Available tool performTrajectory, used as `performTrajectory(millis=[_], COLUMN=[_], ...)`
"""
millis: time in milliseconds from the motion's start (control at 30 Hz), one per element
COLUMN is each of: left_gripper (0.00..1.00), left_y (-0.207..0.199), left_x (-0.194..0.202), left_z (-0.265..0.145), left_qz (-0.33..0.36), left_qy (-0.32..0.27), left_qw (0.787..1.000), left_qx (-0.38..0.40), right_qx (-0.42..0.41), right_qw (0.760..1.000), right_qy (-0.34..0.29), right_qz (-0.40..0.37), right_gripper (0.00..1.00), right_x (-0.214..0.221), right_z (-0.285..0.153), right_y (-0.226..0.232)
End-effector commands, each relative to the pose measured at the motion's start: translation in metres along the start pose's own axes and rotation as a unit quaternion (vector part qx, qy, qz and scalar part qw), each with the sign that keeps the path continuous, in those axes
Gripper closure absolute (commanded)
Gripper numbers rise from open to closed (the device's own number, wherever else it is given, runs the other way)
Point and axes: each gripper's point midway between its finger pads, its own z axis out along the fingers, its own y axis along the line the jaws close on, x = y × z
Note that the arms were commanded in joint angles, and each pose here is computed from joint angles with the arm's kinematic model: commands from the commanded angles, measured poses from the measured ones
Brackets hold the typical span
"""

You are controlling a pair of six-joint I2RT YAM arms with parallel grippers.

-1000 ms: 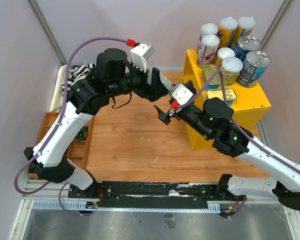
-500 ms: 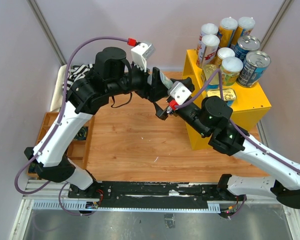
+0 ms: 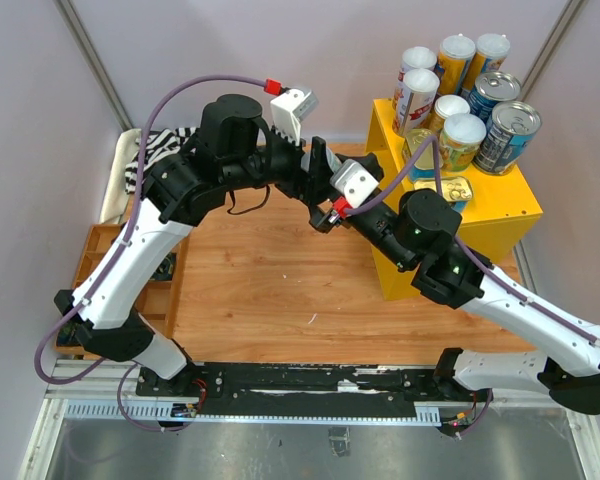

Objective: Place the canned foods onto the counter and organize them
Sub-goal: Place the canned food on the counter.

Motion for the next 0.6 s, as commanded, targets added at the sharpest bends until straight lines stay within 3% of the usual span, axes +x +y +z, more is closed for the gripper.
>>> performTrajectory(millis=[0, 133, 267, 333, 467, 500, 567], left_gripper=[1.00, 0.99, 1.00, 1.00, 0.99, 0.98, 0.76], left_y=[-0.0167, -0.0146, -0.0151, -0.0155, -0.0152, -0.0151, -0.0158], left_x=[-0.0258, -0.0238, -0.0212, -0.0210, -0.0208, -0.0213, -0.0234], left_z=[-0.0051, -0.0026, 0.0011, 0.0025, 0.0048, 0.0048, 0.0047], left_qz=[0.010, 0.011, 0.008, 0.007, 0.007, 0.008, 0.010], left_qy=[-0.044, -0.040, -0.036, -0.036, -0.035, -0.036, -0.040], left_qw=[0.998, 0.999, 0.999, 0.999, 0.999, 0.999, 0.998], left_qx=[0.033, 0.030, 0.034, 0.036, 0.037, 0.037, 0.038], right_qx=[0.012, 0.024, 0.037, 0.042, 0.052, 0.054, 0.057], right_qw=[0.999, 0.999, 0.998, 0.998, 0.997, 0.997, 0.996], right_qy=[-0.037, -0.044, -0.048, -0.049, -0.051, -0.051, -0.053], right_qz=[0.003, 0.009, 0.018, 0.024, 0.033, 0.036, 0.040], right_gripper=[0.19, 0.30, 0.46, 0.59, 0.94, 0.99, 0.99], right_x=[-0.0248, -0.0246, -0.0226, -0.0210, -0.0191, -0.0185, -0.0176], right_z=[0.0004, -0.0004, 0.0002, 0.0015, 0.0006, -0.0004, -0.0028], right_y=[-0.0098, -0.0125, -0.0153, -0.0156, -0.0175, -0.0178, -0.0188])
